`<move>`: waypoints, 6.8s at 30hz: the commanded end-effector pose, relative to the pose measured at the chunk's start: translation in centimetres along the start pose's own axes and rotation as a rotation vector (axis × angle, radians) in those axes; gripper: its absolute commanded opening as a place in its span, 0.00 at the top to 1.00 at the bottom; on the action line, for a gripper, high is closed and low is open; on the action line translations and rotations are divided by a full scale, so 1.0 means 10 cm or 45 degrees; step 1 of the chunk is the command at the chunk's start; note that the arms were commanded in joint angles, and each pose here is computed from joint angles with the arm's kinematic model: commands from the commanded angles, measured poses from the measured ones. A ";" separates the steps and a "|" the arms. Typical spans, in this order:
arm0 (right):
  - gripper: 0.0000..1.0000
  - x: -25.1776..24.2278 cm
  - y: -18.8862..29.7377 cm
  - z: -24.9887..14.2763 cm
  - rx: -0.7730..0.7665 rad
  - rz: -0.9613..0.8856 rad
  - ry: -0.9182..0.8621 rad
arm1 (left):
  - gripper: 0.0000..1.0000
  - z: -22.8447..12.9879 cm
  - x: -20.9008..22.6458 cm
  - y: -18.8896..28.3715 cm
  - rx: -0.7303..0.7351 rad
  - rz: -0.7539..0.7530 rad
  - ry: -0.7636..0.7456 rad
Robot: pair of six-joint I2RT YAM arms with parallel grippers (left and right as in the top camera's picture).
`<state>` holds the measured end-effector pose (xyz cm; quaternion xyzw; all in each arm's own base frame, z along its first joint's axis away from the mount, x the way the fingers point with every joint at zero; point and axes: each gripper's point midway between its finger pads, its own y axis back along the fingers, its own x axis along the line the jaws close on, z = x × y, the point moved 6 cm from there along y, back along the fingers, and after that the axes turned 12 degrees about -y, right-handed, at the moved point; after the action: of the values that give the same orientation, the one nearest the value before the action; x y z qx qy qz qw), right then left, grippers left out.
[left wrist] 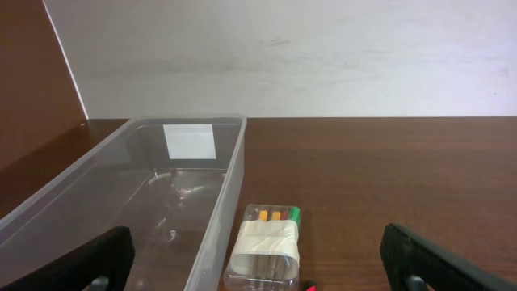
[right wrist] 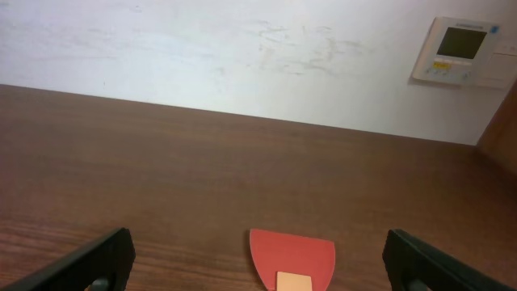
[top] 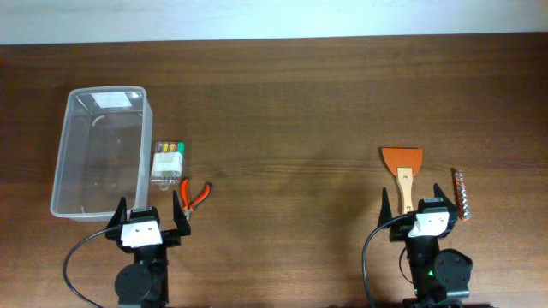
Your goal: Pack container
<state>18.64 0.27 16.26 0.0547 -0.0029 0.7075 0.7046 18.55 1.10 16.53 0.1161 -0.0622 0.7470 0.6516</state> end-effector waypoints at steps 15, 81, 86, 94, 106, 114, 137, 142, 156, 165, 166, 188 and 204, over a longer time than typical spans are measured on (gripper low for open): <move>0.01 -0.01 0.00 -0.03 0.011 -0.010 -0.015 | 0.01 0.00 -0.02 0.01 -0.006 -0.017 0.014; 0.01 -0.01 0.00 -0.03 0.011 -0.010 -0.015 | 0.01 0.00 -0.02 0.01 -0.007 -0.017 0.014; 0.01 -0.01 0.00 -0.03 0.011 -0.010 -0.015 | 0.01 0.01 -0.02 0.01 -0.008 -0.016 0.014; 0.01 0.00 0.00 -0.03 0.011 0.000 -0.188 | 0.01 0.04 0.00 0.01 -0.028 0.001 0.016; 0.01 0.18 0.00 0.24 0.127 0.160 -0.567 | 0.01 0.56 0.10 0.13 0.113 -0.091 0.126; 0.01 0.29 -0.09 0.76 0.500 0.127 -0.570 | 0.01 0.96 0.20 -0.16 0.571 -0.108 0.137; 0.01 0.28 -0.60 0.90 1.531 -0.079 -0.355 | 0.01 0.47 0.99 -0.56 1.552 0.417 1.173; 0.01 0.28 -0.63 0.90 1.519 -0.077 -0.354 | 0.01 0.38 1.24 -0.51 1.525 0.553 1.249; 0.01 0.28 -0.64 0.90 1.514 -0.055 -0.324 | 0.01 -0.30 1.30 -0.75 1.773 0.742 1.226; 0.01 0.28 -0.64 0.90 1.514 -0.056 -0.324 | 0.01 -0.79 1.26 -0.93 1.924 0.759 1.208; 0.01 0.28 -0.64 0.90 1.514 -0.056 -0.324 | 0.01 -0.84 1.27 -0.95 1.935 0.772 1.194; 0.01 0.28 -0.63 0.90 1.519 -0.057 -0.325 | 0.23 -1.06 1.25 -0.99 1.996 0.796 1.164; 0.01 0.28 -0.63 0.90 1.519 -0.057 -0.325 | 0.24 -0.90 1.25 -0.88 2.016 0.793 1.159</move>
<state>25.30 2.58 24.40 0.5344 0.3122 0.5551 0.5557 25.25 16.64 9.88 0.2006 0.6925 0.6827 0.1188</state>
